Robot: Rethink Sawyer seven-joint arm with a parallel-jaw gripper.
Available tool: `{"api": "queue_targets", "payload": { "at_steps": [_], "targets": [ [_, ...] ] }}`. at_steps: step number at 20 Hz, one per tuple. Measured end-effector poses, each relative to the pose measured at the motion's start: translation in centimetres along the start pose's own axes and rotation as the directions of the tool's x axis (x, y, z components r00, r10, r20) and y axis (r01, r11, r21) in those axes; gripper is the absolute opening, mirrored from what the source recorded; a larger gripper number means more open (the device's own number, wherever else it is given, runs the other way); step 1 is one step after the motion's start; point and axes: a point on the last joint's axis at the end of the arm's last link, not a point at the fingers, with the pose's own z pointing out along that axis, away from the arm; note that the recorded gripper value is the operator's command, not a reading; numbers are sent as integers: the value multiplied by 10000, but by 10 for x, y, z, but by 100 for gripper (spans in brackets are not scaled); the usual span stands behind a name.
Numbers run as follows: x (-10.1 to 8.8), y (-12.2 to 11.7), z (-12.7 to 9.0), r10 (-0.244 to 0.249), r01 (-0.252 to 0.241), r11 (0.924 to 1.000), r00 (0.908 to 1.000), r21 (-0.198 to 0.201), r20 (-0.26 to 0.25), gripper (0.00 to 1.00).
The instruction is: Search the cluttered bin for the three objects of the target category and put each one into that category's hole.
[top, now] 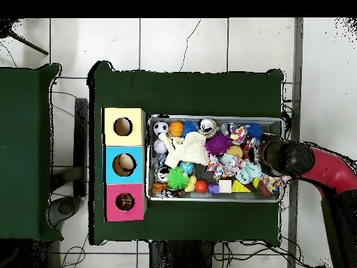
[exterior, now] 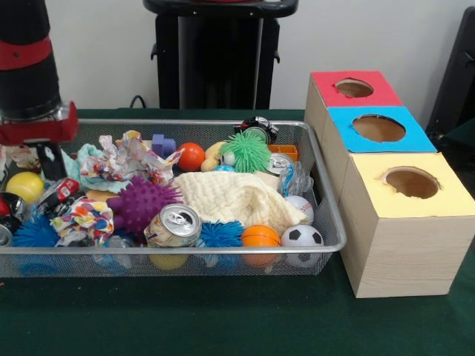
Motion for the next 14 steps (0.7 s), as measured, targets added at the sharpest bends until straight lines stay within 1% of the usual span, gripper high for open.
{"api": "queue_targets", "payload": {
  "at_steps": [2, 3, 4, 6, 8, 13, 14],
  "targets": [
    [0, -9, -9, 63, -65, 9999, 9999, 109, 133, 0],
    [2, -18, -15, 150, -155, 9997, 9996, 192, 233, 0],
    [6, -32, -23, 286, -296, 9991, 9990, 288, 352, 0],
    [9, -40, -26, 359, -373, 9988, 9986, 327, 400, 0],
    [18, -55, -28, 517, -535, 9978, 9976, 385, 463, 0],
    [40, -85, -24, 868, -889, 9952, 9949, 397, 504, 0],
    [42, -88, -24, 900, -920, 9950, 9946, 392, 512, 0]
  ]
}}
